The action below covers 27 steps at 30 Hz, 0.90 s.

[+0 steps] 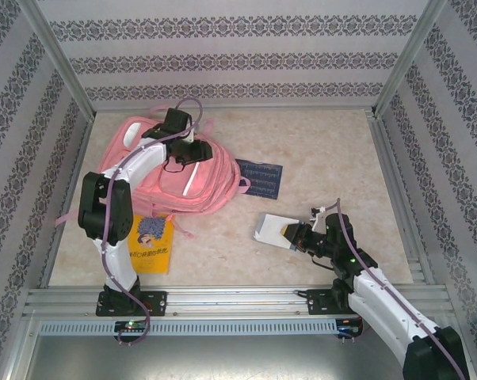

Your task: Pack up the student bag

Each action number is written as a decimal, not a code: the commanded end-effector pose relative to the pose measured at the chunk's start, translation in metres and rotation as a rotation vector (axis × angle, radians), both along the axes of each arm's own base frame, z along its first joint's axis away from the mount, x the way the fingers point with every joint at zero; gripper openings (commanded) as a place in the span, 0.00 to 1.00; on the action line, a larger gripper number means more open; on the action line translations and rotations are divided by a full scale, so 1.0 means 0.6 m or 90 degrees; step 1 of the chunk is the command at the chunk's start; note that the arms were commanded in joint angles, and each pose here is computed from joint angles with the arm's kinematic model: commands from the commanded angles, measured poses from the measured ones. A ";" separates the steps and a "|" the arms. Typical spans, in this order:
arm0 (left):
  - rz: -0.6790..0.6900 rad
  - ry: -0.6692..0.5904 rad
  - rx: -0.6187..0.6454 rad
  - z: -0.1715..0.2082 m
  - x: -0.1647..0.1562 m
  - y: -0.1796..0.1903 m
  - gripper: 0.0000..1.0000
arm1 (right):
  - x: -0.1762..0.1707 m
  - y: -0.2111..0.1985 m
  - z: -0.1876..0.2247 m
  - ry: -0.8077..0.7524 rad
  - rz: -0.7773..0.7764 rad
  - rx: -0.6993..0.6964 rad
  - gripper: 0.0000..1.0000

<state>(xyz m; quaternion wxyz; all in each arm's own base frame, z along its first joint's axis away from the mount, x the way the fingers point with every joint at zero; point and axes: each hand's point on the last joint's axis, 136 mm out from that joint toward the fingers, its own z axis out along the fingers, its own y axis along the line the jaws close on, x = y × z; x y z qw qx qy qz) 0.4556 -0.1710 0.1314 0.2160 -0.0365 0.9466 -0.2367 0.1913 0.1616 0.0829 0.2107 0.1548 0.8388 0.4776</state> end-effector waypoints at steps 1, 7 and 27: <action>-0.053 -0.001 -0.029 0.019 -0.015 -0.030 0.40 | 0.014 0.006 0.030 -0.061 0.014 0.013 0.00; -0.109 0.017 -0.007 0.007 -0.035 -0.067 0.17 | 0.031 0.002 0.049 -0.079 0.004 0.005 0.00; -0.211 -0.114 -0.045 0.256 -0.122 -0.097 0.00 | 0.130 -0.014 0.168 -0.124 -0.060 0.001 0.00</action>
